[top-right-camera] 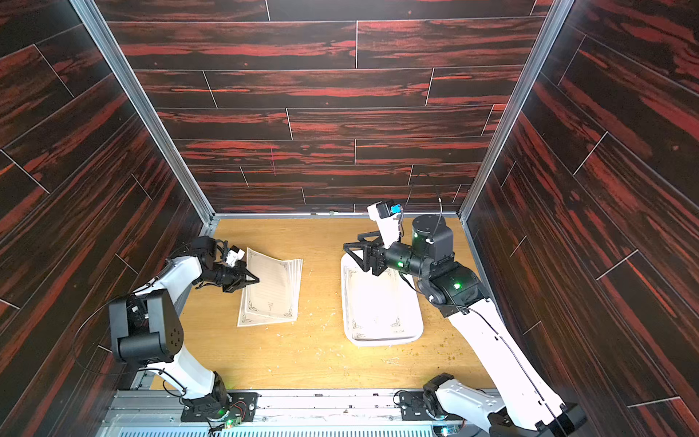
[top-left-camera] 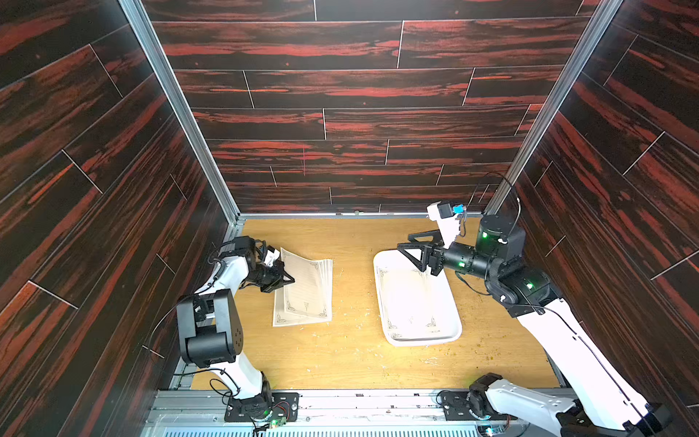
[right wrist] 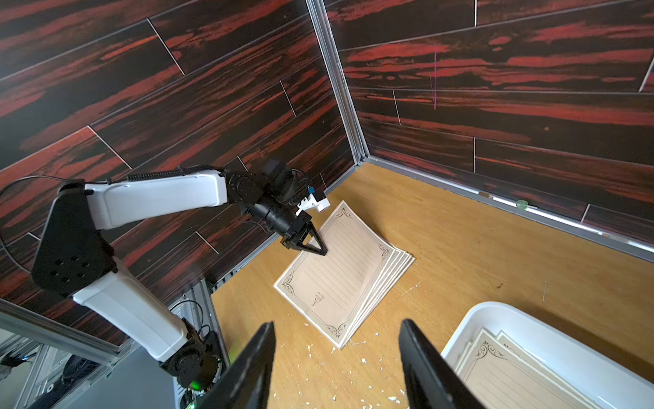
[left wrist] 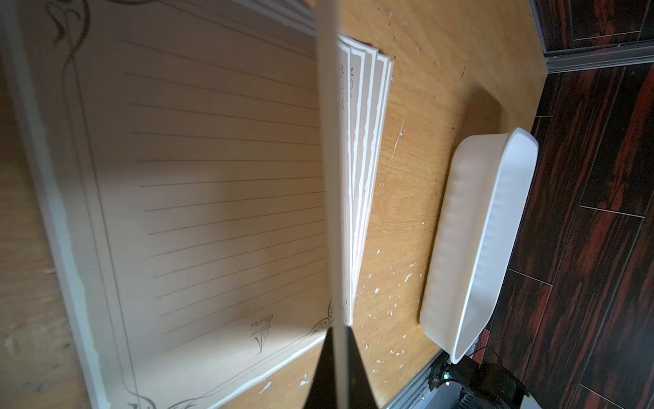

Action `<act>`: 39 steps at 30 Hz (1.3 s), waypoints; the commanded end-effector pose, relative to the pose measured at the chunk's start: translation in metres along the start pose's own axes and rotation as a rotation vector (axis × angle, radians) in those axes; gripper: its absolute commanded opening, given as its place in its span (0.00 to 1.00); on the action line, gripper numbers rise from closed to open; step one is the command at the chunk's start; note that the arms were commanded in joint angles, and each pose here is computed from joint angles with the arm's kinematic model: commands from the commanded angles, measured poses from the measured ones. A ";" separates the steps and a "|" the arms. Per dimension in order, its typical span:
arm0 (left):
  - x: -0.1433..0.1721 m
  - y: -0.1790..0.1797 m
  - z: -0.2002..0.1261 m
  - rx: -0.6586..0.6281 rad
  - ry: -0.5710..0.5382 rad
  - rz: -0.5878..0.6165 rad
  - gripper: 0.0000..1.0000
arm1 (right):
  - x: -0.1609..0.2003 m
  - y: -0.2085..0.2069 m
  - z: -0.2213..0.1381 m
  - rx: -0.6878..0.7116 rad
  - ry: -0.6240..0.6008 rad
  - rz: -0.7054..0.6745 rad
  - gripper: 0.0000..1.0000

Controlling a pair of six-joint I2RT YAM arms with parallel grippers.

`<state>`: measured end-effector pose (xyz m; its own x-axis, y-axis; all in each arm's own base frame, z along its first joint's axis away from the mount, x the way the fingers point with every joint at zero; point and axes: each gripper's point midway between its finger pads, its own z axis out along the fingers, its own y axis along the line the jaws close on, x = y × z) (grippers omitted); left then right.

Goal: Take out the stationery paper from the storage box
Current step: Place the stationery paper at the center of the board.

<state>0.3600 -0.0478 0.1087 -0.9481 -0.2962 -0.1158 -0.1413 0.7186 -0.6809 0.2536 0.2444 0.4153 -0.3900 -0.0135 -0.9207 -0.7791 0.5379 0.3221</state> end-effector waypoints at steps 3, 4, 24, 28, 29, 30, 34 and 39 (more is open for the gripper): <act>0.001 0.018 0.001 -0.076 0.051 -0.012 0.00 | -0.003 0.004 -0.004 -0.008 0.005 0.013 0.59; 0.000 0.021 0.001 -0.083 0.053 -0.017 0.00 | -0.002 0.004 -0.004 -0.008 0.008 0.014 0.59; -0.007 0.050 0.005 -0.196 0.057 -0.059 0.00 | 0.004 0.001 -0.001 -0.002 0.032 0.024 0.59; -0.006 0.062 0.005 -0.257 0.061 -0.078 0.07 | 0.005 -0.003 0.002 0.008 0.031 0.019 0.59; -0.006 0.064 0.004 -0.269 0.062 -0.079 0.09 | 0.004 -0.003 0.003 0.011 0.033 0.018 0.59; -0.007 0.066 0.004 -0.283 0.061 -0.080 0.12 | 0.004 -0.004 0.003 0.014 0.036 0.017 0.59; -0.009 0.074 -0.001 -0.337 0.045 -0.080 0.22 | 0.005 -0.007 0.005 0.024 0.045 0.020 0.59; -0.011 0.080 -0.009 -0.390 0.019 -0.073 0.28 | 0.009 -0.009 0.007 0.031 0.056 0.027 0.59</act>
<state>0.3604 0.0060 0.0564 -0.9409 -0.3348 -0.0514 -0.2846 0.8637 -0.4159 0.2615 0.2473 0.3982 -0.4465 -0.0425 -0.8938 -0.7526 0.5581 0.3495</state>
